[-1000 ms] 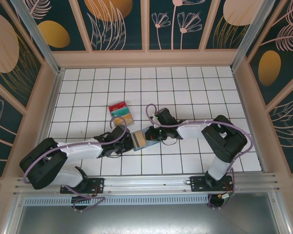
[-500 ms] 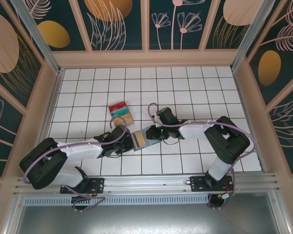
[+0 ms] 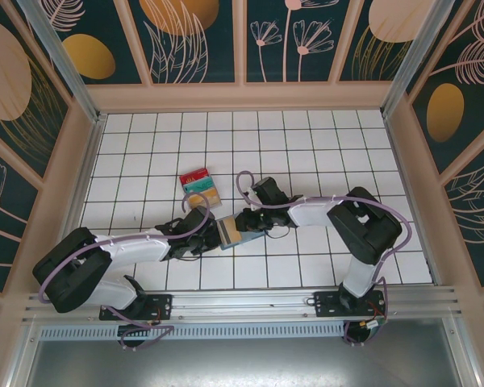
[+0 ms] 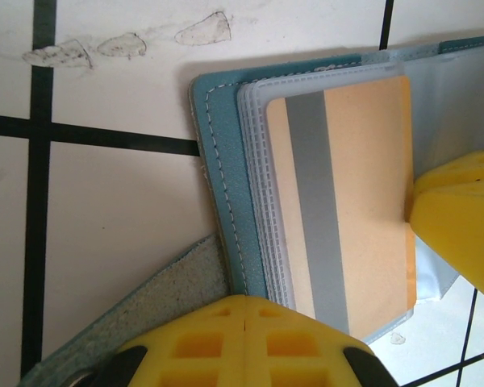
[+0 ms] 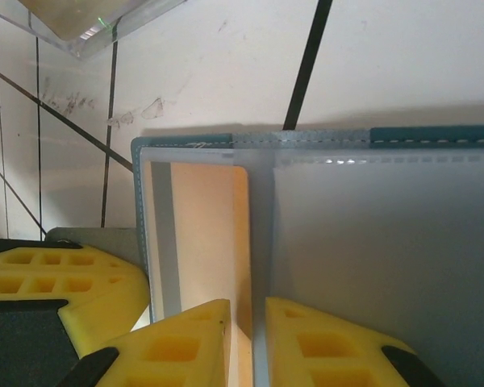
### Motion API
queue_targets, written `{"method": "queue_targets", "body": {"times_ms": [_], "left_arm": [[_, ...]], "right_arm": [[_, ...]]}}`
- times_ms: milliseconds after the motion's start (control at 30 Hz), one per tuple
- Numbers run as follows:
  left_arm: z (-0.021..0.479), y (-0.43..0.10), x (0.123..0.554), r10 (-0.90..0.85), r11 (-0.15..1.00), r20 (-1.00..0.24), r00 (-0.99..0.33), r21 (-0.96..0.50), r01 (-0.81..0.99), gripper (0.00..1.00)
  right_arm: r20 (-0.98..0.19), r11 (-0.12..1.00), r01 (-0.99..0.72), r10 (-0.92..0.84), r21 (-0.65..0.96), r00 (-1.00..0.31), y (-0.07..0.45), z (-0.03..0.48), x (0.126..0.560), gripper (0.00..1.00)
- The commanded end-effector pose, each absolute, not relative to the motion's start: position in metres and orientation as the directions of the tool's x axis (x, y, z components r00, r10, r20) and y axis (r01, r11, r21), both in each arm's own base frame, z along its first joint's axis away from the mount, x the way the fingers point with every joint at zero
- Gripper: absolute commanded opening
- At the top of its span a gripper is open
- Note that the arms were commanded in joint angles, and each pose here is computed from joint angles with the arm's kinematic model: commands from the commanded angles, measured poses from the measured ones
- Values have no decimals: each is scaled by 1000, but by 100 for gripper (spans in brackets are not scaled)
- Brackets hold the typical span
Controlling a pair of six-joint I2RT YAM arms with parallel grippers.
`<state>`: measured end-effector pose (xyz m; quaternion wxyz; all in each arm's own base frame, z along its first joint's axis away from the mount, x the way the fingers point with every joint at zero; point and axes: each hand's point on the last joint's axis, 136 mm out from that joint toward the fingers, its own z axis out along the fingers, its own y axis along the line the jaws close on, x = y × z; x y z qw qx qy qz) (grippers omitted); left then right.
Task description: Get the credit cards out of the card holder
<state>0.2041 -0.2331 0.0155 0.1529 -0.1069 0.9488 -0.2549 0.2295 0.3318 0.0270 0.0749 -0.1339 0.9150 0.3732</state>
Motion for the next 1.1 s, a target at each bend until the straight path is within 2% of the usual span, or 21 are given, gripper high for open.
{"method": "queue_targets", "body": {"times_ms": [0,67,233,833,967,1067], "left_arm": [[13,-236,199,-244,858,-217,-945,-503,-106,0],[13,-237,199,-244,857,-217,-945,-504,-106,0],[13,-238,200,-241,857,-218,-946,-506,-102,0],[11,-235,198,-242,862,-215,-946,-496,-108,0],[11,-235,198,-241,862,-213,-947,-496,-108,0],[10,-236,198,-240,860,-211,-948,-499,-107,0]], "right_arm": [[-227,675,-320,-226,665,-947,338,23,224,20],[-221,666,-320,-231,674,-947,339,23,221,17],[-227,659,-319,-224,681,-948,340,26,221,0],[-260,724,-270,-129,634,-957,296,31,238,0],[-272,693,-292,-142,660,-952,303,38,238,0],[-295,667,-328,-167,669,-941,314,45,237,11]]}}
